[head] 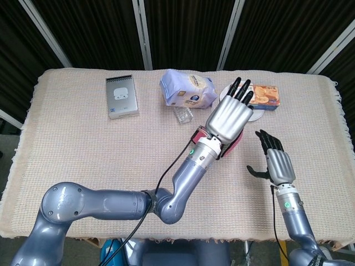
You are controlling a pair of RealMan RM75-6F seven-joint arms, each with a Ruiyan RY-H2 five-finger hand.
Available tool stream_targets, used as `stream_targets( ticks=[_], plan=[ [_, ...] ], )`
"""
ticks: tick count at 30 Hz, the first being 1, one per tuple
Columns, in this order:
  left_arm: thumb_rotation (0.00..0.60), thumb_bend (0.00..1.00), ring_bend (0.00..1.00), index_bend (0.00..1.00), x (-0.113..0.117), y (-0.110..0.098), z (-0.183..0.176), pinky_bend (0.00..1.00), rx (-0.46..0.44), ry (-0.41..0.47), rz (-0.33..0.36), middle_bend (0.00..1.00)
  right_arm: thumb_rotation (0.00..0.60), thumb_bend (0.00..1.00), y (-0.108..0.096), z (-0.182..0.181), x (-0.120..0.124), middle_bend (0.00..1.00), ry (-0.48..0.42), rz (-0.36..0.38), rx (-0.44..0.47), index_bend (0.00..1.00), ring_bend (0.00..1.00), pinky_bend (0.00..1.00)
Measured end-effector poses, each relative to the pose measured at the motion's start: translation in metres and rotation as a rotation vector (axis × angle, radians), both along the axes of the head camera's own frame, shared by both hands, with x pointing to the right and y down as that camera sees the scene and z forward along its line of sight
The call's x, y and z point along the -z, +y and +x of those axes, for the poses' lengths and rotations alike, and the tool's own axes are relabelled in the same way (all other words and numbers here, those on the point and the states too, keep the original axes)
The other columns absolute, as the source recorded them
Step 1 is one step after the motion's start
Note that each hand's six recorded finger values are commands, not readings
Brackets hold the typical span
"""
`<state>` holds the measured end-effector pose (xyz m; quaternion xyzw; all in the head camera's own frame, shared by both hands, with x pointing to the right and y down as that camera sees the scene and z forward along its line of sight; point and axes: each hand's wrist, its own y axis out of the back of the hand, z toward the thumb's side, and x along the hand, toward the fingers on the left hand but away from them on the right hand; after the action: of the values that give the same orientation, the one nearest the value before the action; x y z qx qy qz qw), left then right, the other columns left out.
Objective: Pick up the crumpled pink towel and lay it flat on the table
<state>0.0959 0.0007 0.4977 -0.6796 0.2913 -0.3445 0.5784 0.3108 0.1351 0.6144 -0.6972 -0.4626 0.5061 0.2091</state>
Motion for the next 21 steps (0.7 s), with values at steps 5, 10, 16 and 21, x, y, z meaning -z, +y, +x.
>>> stream_targets(
  ticks=[5,10,16,21],
  plan=[
    [0.6,0.61,0.0,0.59,0.006,0.001,0.005,0.02,0.004,0.063,-0.039,0.19,0.6,0.26,-0.001,-0.014,-0.011,0.0,-0.016,-0.037,-0.038,0.0,0.0,0.0],
    [0.6,0.61,0.0,0.59,0.008,0.001,0.006,0.02,-0.004,0.083,-0.03,0.19,0.6,0.26,0.002,-0.029,-0.021,0.0,-0.037,-0.068,-0.058,0.0,0.0,0.0],
    [0.6,0.61,0.0,0.59,0.005,0.0,0.003,0.02,0.002,0.089,-0.032,0.18,0.6,0.26,0.003,-0.044,-0.026,0.0,-0.065,-0.069,-0.072,0.0,0.0,0.0],
    [0.6,0.61,0.0,0.59,0.004,0.001,0.002,0.02,0.0,0.092,-0.035,0.18,0.6,0.26,0.004,-0.053,-0.028,0.0,-0.077,-0.07,-0.088,0.0,0.0,0.0]
  ],
)
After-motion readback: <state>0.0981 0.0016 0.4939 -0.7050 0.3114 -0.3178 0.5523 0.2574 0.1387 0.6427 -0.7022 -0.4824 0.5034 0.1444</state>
